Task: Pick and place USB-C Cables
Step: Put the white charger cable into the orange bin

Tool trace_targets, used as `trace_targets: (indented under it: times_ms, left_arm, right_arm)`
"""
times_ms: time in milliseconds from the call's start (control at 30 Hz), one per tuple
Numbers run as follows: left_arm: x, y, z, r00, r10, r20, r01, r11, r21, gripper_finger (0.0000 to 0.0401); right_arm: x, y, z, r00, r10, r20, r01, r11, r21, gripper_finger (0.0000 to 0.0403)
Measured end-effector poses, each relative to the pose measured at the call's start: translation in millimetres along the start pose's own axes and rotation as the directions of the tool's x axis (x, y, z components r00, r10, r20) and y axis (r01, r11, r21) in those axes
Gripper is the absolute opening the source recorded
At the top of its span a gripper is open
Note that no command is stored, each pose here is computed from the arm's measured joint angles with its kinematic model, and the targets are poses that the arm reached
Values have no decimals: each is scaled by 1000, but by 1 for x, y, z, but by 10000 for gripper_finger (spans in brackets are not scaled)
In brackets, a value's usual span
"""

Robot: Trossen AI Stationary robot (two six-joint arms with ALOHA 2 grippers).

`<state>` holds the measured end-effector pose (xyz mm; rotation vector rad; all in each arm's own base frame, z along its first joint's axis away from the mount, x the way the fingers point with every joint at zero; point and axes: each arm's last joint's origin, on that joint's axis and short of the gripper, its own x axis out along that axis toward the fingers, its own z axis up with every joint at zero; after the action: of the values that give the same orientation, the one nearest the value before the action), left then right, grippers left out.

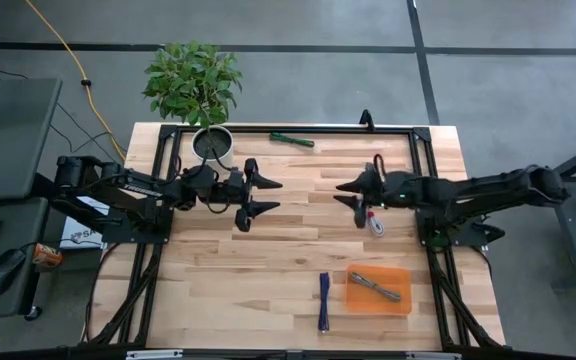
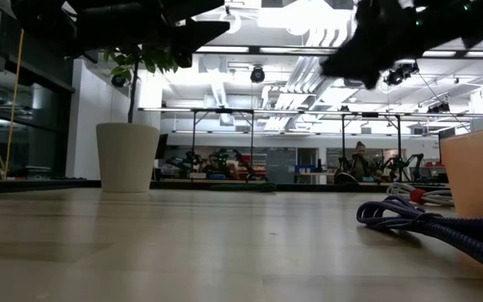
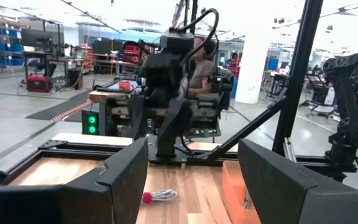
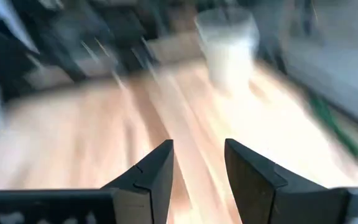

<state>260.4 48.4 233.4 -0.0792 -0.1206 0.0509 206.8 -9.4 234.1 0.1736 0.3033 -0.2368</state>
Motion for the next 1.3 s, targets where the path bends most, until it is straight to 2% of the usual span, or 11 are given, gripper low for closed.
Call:
trace_targets:
  times_ms: [33,100,233,300,433,500,667,733,1033,1167,1300]
  left_arm:
    - [0,0,0,1000,0,0,0,1000,-8,229]
    - [0,0,0,1000,0,0,0,1000,-26,229]
    - [0,0,0,1000,0,-1,0,1000,-29,229]
    - [0,0,0,1000,0,0,0,1000,-29,229]
    - [0,0,0,1000,0,0,0,1000,-29,229]
    - [0,0,0,1000,0,0,0,1000,-29,229]
    - [0,0,0,1000,9,1,-9,1000,-29,229]
    - [0,0,0,1000,16,1,-16,999,-29,229]
    - [0,1,0,1000,19,1,-19,999,-29,229]
    - [0,1,0,1000,20,1,-20,999,-29,229]
    - [0,1,0,1000,22,1,-22,999,-29,229]
  right_arm:
    - [-1,-1,0,993,-55,-106,58,998,32,134]
    - [-4,-4,-3,935,-152,-320,189,978,86,134]
    - [-12,-8,-18,728,-275,-628,435,893,113,134]
    - [-14,-9,-32,617,-316,-720,528,845,81,134]
    - [-11,-11,-60,493,-358,-793,621,783,33,134]
    - [-6,-11,-69,487,-358,-797,621,783,27,134]
    - [9,-9,-81,534,-327,-780,586,808,62,134]
    - [13,-9,-83,538,-326,-777,585,808,66,134]
    - [23,-11,-101,440,-379,-814,637,771,-15,134]
    - [27,-11,-106,409,-397,-822,643,764,-49,134]
    - [28,-12,-108,399,-406,-822,645,762,-63,134]
